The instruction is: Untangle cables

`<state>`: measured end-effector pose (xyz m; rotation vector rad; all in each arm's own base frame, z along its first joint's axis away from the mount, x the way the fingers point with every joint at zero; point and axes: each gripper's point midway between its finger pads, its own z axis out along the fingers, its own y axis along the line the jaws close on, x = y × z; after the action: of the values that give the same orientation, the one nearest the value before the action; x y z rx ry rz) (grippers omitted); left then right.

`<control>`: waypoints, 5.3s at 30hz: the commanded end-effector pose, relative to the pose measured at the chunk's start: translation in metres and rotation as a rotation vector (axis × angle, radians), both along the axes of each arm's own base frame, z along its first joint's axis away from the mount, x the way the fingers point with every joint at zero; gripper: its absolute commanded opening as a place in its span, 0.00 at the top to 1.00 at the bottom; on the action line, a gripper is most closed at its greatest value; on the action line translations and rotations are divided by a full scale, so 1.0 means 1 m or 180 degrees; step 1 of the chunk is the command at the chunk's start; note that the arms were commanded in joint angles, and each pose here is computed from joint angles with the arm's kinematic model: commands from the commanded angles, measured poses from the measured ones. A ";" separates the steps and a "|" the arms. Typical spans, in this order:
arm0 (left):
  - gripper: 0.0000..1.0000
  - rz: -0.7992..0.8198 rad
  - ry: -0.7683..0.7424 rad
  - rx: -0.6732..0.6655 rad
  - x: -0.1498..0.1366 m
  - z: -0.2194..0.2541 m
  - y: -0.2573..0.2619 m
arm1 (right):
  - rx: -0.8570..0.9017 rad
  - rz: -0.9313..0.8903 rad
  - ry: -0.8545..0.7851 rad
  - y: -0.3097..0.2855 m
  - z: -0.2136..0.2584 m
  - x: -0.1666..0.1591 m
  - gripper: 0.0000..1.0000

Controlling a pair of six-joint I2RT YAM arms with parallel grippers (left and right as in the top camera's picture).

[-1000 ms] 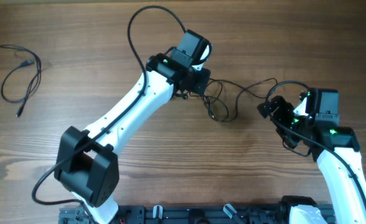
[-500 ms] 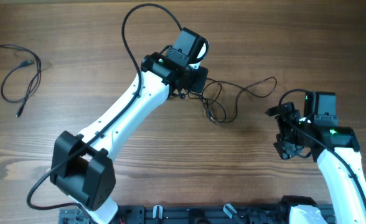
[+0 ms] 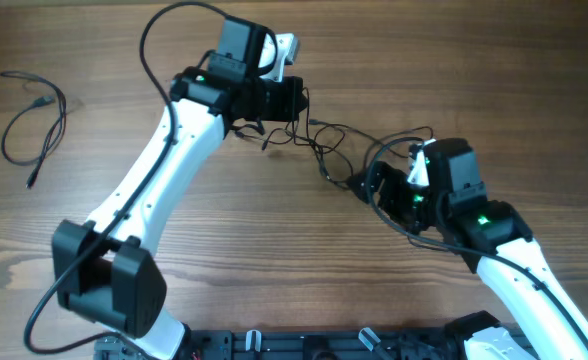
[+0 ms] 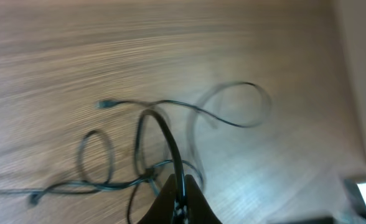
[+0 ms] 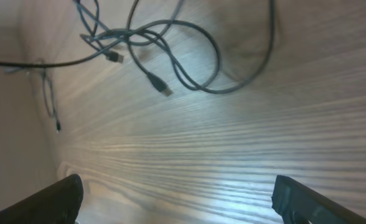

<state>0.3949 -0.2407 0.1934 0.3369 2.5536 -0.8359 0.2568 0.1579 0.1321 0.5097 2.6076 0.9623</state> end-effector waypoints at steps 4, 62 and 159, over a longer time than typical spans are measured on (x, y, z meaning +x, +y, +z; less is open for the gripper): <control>0.96 -0.1373 -0.0710 -0.0769 -0.050 0.076 -0.033 | -0.0307 -0.0254 -0.0443 -0.008 -0.001 0.040 0.00; 0.39 0.0432 0.0112 0.1009 -0.028 -0.026 0.012 | -0.0067 0.0076 -0.0167 -0.109 -0.066 0.060 0.00; 0.50 0.1841 0.1970 -0.0537 -0.027 -0.185 -0.154 | 0.0054 -0.1187 0.0207 -0.164 -0.031 -0.019 0.95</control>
<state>0.3650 -0.3839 0.0185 -0.8240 2.8729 -1.0213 0.2347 -0.0174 0.0912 1.0809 2.4407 0.7770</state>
